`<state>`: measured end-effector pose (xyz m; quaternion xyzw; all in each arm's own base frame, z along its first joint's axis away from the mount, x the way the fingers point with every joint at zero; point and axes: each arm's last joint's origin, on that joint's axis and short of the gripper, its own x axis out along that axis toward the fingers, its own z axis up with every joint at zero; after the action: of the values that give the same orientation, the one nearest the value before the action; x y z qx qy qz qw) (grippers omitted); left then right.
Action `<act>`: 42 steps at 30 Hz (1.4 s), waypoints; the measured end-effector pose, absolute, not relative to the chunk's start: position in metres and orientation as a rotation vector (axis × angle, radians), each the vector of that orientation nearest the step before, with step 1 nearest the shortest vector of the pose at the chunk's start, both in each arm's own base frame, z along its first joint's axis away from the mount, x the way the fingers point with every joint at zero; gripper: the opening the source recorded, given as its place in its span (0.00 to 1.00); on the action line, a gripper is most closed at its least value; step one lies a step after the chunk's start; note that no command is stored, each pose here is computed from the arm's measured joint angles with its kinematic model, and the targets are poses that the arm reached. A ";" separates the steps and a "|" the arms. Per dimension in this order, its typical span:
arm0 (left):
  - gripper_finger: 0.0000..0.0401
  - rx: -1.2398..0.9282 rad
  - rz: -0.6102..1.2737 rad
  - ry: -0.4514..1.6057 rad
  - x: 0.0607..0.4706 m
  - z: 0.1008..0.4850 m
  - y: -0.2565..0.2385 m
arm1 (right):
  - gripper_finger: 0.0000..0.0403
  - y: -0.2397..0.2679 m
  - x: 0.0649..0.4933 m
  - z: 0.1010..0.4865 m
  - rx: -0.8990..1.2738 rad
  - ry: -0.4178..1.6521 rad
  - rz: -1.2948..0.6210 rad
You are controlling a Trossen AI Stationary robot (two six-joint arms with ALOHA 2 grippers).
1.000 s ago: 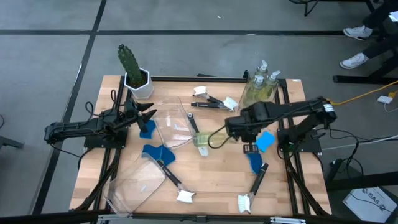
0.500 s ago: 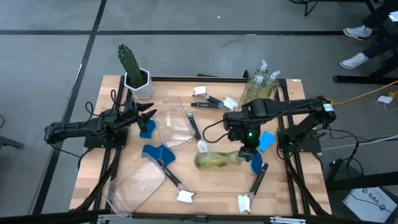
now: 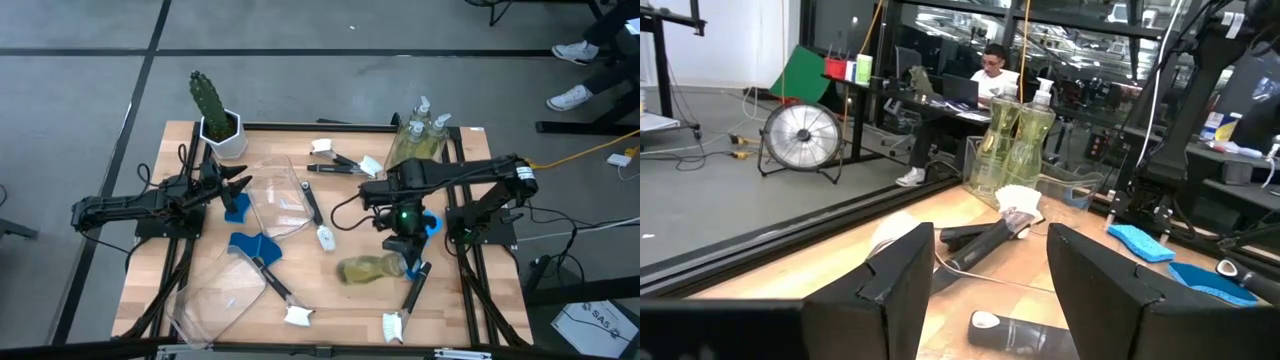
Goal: Pick & Place Kitchen Sink Supplies
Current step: Put the green dish soap into the top right transparent bin
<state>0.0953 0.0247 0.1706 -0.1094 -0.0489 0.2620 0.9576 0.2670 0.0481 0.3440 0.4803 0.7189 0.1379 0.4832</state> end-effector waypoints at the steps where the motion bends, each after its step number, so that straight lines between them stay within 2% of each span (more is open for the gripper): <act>1: 0.47 -0.222 0.532 -0.099 0.095 0.171 0.025 | 0.16 0.048 0.267 0.344 1.205 1.766 0.317; 8: 0.48 -0.222 0.532 -0.100 0.095 0.171 0.025 | 0.16 0.052 0.266 0.345 1.359 1.840 0.243; 16: 0.47 -0.222 0.532 -0.099 0.095 0.171 0.025 | 0.16 0.066 0.259 0.315 1.539 2.065 0.160; 22: 0.48 -0.222 0.532 -0.099 0.095 0.171 0.025 | 0.16 0.070 0.253 0.297 1.599 2.146 0.145; 42: 0.47 -0.222 0.532 -0.099 0.095 0.171 0.025 | 0.17 0.056 0.256 0.294 1.718 2.131 0.127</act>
<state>0.0953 0.0247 0.1705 -0.1094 -0.0489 0.2622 0.9575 0.2558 0.0560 0.2939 0.6144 0.7620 0.0453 0.1996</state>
